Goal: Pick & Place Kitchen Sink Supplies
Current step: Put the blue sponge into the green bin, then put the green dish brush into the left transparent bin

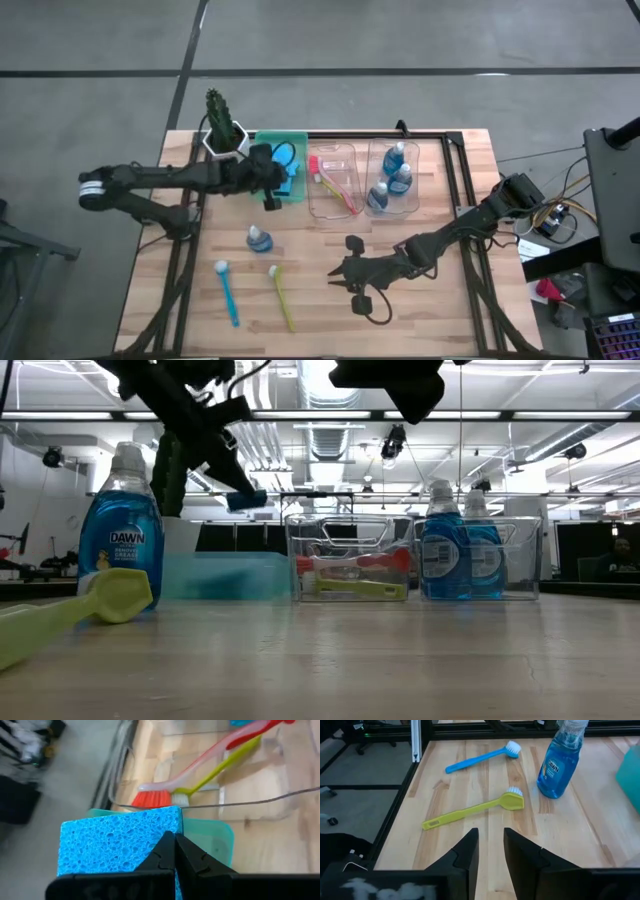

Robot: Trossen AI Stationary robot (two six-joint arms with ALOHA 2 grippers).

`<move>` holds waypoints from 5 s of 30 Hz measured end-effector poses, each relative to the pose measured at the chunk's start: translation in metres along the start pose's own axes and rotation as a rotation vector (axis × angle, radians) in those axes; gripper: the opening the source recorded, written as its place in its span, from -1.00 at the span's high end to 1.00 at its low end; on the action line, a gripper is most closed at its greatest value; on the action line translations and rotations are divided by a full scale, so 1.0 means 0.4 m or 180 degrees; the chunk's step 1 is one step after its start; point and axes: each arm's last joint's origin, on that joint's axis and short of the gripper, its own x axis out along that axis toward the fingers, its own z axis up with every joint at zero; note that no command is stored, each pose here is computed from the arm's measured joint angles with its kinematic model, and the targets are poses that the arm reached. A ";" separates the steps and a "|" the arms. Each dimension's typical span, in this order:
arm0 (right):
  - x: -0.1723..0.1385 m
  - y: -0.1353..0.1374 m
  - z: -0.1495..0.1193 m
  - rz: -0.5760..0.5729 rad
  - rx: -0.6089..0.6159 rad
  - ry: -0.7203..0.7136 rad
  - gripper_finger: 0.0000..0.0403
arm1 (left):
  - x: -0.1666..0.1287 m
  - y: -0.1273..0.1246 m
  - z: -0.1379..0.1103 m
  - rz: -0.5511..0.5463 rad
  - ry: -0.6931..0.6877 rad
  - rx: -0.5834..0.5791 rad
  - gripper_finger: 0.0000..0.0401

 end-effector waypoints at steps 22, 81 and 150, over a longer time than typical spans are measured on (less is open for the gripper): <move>-0.001 0.004 -0.002 0.0008 0.0003 0.0003 0.61 | 0.148 0.118 -0.073 -0.0245 0.0189 -0.0903 1.00; 0.000 -0.002 -0.008 -0.0139 0.0028 -0.0019 0.63 | -0.254 -0.245 0.059 -0.2419 -0.1082 0.0540 0.44; 0.000 -0.001 -0.003 -0.0140 0.0061 -0.0086 0.66 | -0.155 -0.674 0.067 -0.1985 -0.0033 0.2109 0.96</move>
